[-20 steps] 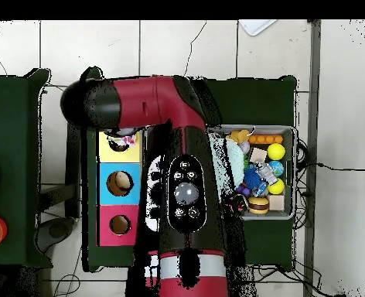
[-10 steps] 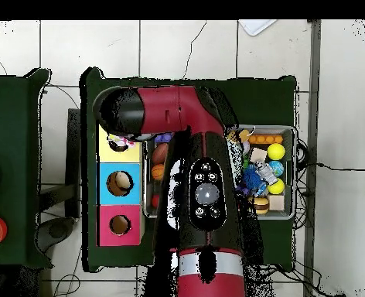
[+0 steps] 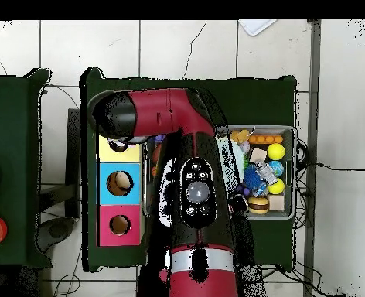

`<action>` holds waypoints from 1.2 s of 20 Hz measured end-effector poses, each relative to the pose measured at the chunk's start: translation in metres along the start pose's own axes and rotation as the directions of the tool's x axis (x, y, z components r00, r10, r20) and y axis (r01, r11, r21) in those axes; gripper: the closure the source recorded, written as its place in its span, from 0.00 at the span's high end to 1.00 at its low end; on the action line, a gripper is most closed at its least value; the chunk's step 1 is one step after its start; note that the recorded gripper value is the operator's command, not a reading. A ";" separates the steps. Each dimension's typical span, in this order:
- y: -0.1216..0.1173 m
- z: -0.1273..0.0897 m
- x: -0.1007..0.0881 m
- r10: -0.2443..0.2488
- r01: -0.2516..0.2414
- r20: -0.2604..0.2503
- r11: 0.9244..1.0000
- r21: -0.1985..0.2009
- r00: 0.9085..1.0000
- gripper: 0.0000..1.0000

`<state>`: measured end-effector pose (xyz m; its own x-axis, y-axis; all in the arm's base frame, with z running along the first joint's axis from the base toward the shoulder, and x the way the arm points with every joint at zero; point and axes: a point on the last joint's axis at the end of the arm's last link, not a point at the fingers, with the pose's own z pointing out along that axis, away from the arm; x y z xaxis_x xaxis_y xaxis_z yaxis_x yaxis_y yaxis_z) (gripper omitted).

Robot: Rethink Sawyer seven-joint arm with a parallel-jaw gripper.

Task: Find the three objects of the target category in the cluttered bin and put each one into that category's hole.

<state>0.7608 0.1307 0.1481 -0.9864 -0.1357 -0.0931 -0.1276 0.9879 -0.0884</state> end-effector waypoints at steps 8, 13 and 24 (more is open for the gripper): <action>0.047 -0.006 0.000 -0.043 0.043 0.007 0.999 -0.029 0.999 0.00; 0.075 -0.008 0.003 -0.075 0.076 0.010 0.996 -0.038 0.997 0.00; 0.088 0.010 0.015 -0.092 0.091 -0.025 0.995 -0.046 0.995 0.00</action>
<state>0.7359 0.2153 0.1289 -0.9727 -0.2241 -0.0598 -0.2213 0.9739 -0.0509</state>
